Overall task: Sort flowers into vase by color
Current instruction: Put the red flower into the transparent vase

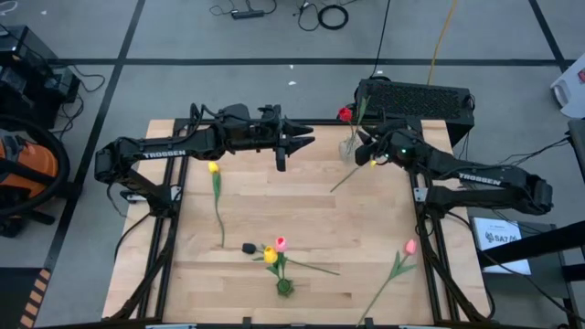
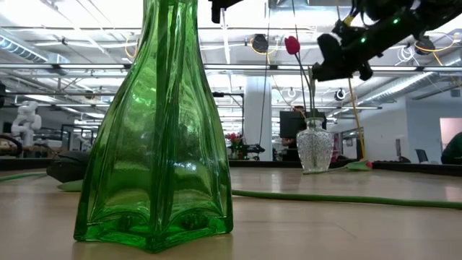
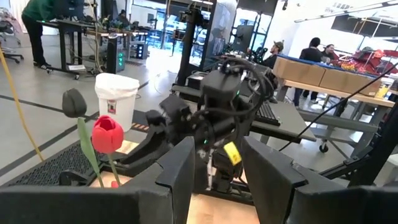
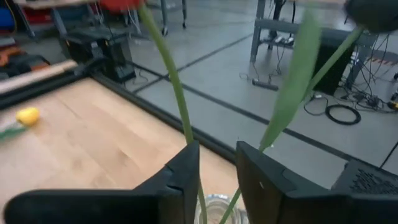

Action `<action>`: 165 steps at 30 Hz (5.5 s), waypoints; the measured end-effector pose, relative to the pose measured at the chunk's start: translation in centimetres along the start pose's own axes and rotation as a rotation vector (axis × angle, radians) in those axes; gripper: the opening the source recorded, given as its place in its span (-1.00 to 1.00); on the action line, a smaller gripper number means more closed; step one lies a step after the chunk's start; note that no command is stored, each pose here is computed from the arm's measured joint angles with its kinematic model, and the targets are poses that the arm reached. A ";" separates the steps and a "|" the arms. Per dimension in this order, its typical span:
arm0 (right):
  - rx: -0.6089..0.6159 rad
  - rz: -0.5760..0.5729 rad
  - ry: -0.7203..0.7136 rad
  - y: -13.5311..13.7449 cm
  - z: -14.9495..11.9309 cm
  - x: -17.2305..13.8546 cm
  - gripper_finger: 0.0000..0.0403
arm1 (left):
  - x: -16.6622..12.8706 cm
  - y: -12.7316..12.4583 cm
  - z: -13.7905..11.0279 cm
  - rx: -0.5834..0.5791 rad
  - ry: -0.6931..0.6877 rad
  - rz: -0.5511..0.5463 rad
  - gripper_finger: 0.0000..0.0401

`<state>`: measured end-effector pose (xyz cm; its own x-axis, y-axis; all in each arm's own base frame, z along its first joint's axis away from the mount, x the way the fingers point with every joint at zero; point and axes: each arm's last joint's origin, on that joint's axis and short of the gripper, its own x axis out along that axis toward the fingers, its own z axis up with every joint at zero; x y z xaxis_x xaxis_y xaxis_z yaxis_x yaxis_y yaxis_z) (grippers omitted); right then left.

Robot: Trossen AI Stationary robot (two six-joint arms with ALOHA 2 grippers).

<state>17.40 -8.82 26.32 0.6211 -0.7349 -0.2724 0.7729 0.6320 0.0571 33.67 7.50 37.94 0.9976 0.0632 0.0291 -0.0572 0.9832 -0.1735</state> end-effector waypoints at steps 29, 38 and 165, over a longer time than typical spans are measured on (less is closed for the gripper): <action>0.444 -0.008 0.500 -2.1 2.3 -8.1 -0.37 | -9.5 2.1 1.4 -0.154 0.310 0.641 -0.31; 0.489 -0.244 0.877 -2.1 -0.6 -7.3 -0.39 | -11.5 2.0 -0.4 -0.312 0.475 0.803 -0.31; -0.034 0.283 -0.400 -5.2 6.2 -6.9 -1.00 | -12.0 1.6 -2.9 -0.400 0.676 0.750 -0.31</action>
<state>9.87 -8.56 33.89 0.8126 -0.5657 0.1403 0.5658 0.8234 0.0428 21.70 7.81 34.42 0.5360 0.3967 -0.7452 -0.7665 0.5986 -0.2328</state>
